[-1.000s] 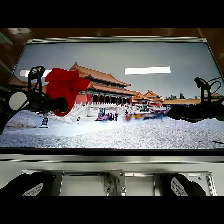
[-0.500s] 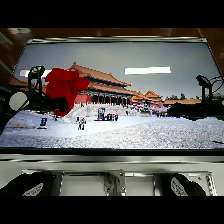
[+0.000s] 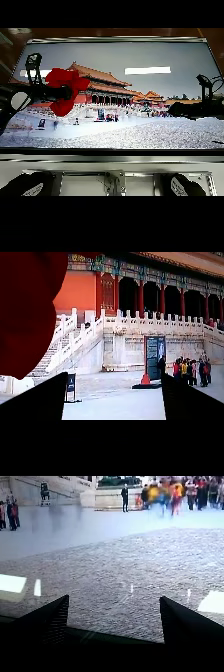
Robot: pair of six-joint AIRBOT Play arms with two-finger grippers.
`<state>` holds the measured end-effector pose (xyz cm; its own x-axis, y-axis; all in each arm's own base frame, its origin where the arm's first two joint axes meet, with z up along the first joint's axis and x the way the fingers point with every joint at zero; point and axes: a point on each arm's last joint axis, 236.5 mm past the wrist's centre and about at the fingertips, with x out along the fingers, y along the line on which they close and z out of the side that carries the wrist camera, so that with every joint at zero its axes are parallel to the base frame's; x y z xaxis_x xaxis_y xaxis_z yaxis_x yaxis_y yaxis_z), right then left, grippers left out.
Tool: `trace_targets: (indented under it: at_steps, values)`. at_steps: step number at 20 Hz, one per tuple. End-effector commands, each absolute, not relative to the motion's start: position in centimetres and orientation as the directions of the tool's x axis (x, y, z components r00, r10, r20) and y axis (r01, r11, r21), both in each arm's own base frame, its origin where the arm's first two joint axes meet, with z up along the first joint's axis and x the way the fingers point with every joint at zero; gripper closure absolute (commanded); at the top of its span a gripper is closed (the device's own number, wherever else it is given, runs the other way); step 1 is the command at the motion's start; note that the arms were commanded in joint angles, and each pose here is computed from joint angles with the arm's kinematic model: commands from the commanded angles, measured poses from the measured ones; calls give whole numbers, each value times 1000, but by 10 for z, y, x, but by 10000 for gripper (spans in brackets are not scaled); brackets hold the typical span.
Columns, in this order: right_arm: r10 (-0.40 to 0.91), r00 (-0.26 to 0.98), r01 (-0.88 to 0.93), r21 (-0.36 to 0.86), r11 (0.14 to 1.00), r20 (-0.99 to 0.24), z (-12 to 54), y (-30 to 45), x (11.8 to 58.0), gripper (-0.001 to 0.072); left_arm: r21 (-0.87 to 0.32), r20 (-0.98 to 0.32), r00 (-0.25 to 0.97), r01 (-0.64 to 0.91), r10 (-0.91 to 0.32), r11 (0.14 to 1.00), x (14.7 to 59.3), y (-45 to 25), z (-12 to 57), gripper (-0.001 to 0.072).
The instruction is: Fold the shirts.
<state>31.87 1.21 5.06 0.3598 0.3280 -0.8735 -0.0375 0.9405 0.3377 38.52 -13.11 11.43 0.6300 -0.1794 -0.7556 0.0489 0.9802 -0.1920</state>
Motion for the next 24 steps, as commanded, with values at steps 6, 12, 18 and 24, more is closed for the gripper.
trace_targets:
  at_steps: [6,12,18,24]
  values:
    - [327,369,-35,339,940,-870,52,12,321,19,-127,-827,561,-230,25,965,473,5,48,-7]
    - [309,409,-27,327,945,-858,54,8,330,19,-378,-896,390,-414,-214,828,518,41,-47,-7]
    - [278,474,8,320,947,-835,60,1,346,19,-396,-914,268,-414,-306,820,520,19,-103,-7]
    - [277,477,11,321,947,-834,60,0,346,19,-520,-839,397,-389,-371,760,555,-14,-92,531]
